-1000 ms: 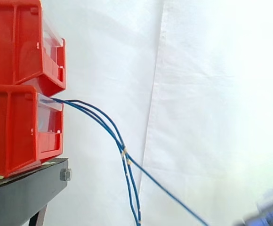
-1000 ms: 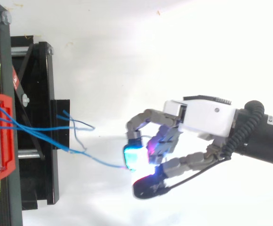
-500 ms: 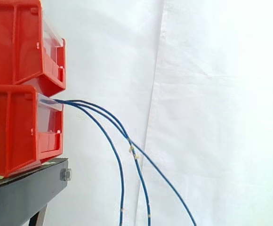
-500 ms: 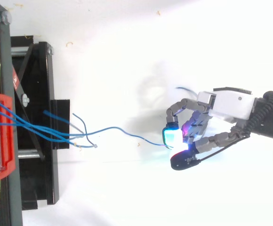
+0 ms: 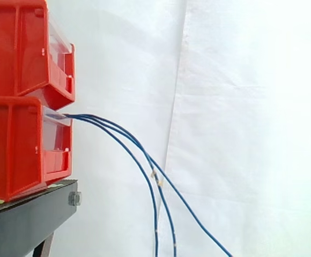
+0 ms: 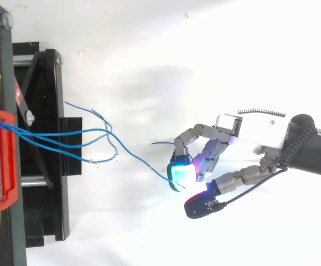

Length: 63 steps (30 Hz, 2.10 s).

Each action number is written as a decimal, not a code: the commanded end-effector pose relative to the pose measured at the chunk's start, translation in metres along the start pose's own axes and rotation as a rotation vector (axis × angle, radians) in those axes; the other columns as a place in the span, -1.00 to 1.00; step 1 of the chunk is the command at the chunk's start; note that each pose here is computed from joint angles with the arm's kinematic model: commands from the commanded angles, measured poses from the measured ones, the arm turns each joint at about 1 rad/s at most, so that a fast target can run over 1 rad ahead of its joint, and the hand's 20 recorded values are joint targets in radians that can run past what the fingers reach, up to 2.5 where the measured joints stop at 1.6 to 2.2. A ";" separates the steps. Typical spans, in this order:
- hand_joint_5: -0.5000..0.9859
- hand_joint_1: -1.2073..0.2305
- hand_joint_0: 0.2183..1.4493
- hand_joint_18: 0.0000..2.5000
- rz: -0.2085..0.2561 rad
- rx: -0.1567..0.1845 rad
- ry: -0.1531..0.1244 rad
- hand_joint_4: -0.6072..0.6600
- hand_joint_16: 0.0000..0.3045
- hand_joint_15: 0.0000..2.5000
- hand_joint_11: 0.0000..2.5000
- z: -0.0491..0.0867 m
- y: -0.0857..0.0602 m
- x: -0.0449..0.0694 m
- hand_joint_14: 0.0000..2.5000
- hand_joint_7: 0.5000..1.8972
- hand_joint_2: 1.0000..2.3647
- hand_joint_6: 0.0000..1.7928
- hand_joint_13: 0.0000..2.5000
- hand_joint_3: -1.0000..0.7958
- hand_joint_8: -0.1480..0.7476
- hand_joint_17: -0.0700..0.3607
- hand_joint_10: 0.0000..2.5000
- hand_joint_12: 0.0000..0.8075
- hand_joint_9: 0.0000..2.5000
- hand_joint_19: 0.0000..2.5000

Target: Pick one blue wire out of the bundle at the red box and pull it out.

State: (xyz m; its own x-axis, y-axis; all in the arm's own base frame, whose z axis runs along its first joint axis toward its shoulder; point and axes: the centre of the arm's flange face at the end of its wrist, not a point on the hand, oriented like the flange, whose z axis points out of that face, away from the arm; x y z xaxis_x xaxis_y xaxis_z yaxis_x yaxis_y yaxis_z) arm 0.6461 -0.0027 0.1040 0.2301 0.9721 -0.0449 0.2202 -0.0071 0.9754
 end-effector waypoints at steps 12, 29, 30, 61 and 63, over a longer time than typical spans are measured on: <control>-0.35 -0.65 -0.34 -0.15 0.003 -0.005 0.002 -0.18 -0.59 -0.67 -0.86 0.001 0.001 0.001 -0.99 -0.07 -1.00 -0.02 -0.16 0.07 0.21 -0.03 -1.00 0.18 -0.12 -0.73; -0.35 -0.65 -0.34 -0.15 0.001 -0.002 0.002 -0.18 -0.60 -0.66 -0.86 0.000 0.000 0.001 -0.99 -0.09 -1.00 -0.01 -0.15 0.07 0.20 -0.03 -1.00 0.19 -0.11 -0.73; -0.35 -0.65 -0.34 -0.15 0.001 -0.002 0.002 -0.18 -0.60 -0.66 -0.86 0.000 0.000 0.001 -0.99 -0.09 -1.00 -0.01 -0.15 0.07 0.21 -0.03 -1.00 0.19 -0.11 -0.73; -0.35 -0.64 -0.34 -0.15 0.001 -0.002 0.002 -0.18 -0.60 -0.66 -0.85 0.000 0.000 0.001 -0.99 -0.08 -1.00 -0.01 -0.15 0.07 0.20 -0.04 -1.00 0.17 -0.11 -0.73; -0.35 -0.64 -0.34 -0.15 0.003 -0.005 0.002 -0.18 -0.60 -0.66 -0.85 0.001 0.001 0.001 -0.99 -0.09 -1.00 -0.01 -0.15 0.07 0.20 -0.04 -1.00 0.18 -0.11 -0.73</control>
State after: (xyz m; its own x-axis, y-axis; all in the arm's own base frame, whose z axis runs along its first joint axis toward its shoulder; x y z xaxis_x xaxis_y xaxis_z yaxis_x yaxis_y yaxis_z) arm 0.6465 -0.0019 0.1041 0.2287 0.9726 -0.0424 0.2165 -0.0083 0.9763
